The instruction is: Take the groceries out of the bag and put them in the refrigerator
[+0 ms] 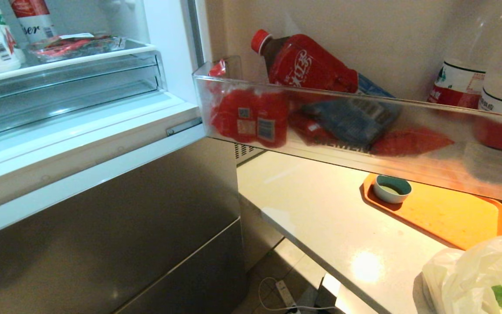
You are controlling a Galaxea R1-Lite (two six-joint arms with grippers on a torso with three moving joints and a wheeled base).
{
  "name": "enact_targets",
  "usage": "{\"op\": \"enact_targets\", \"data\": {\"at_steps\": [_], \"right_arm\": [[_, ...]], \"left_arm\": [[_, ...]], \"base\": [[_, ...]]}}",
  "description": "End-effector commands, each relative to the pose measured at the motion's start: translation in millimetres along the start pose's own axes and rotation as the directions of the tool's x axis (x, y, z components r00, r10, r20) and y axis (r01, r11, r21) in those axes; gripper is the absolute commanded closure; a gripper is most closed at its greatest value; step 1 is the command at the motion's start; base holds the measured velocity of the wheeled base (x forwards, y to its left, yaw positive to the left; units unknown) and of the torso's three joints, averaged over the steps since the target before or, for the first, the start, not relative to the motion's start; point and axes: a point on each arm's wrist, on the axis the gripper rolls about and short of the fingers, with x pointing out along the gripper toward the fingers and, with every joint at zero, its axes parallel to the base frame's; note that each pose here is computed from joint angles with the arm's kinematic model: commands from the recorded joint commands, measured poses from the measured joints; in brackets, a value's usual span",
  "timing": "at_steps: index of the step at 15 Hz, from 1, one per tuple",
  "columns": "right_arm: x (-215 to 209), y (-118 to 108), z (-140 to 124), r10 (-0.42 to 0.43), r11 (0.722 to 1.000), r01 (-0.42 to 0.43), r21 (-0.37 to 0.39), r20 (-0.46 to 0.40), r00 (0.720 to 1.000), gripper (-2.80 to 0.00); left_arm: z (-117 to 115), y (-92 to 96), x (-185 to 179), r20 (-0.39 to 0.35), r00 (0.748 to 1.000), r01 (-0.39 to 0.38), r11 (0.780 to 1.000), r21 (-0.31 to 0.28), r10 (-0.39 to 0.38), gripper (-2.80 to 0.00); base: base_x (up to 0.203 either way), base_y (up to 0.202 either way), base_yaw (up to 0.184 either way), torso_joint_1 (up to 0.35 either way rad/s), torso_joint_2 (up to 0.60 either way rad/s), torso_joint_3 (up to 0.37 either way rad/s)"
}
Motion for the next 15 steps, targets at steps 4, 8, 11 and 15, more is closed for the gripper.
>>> {"op": "enact_targets", "data": {"at_steps": [4,8,11,15], "right_arm": [[0,0,0,0.001,1.000,-0.001,0.013,0.001,1.000,0.00],[0,0,0,-0.006,0.999,0.006,0.046,0.002,1.000,0.00],[0,0,0,-0.009,0.999,0.009,0.053,0.004,1.000,0.00],[0,0,0,-0.008,0.998,0.008,0.056,0.004,1.000,0.00]], "left_arm": [[-24,-4.0,-4,-0.049,0.994,0.097,0.993,-0.067,-0.101,0.00],[-27,-4.1,-13,0.068,0.997,0.033,0.998,-0.058,-0.029,0.00],[-32,-5.3,-24,0.221,0.975,-0.003,0.997,-0.073,0.020,0.00],[-32,-5.2,-23,0.209,0.977,-0.007,0.995,-0.099,0.027,0.00]], "base": [[0.000,0.000,0.000,0.000,0.00,0.000],[0.000,0.000,0.000,0.000,0.00,0.000],[0.000,0.000,0.000,0.000,0.00,0.000],[0.000,0.000,0.000,0.000,0.00,0.000]]}}
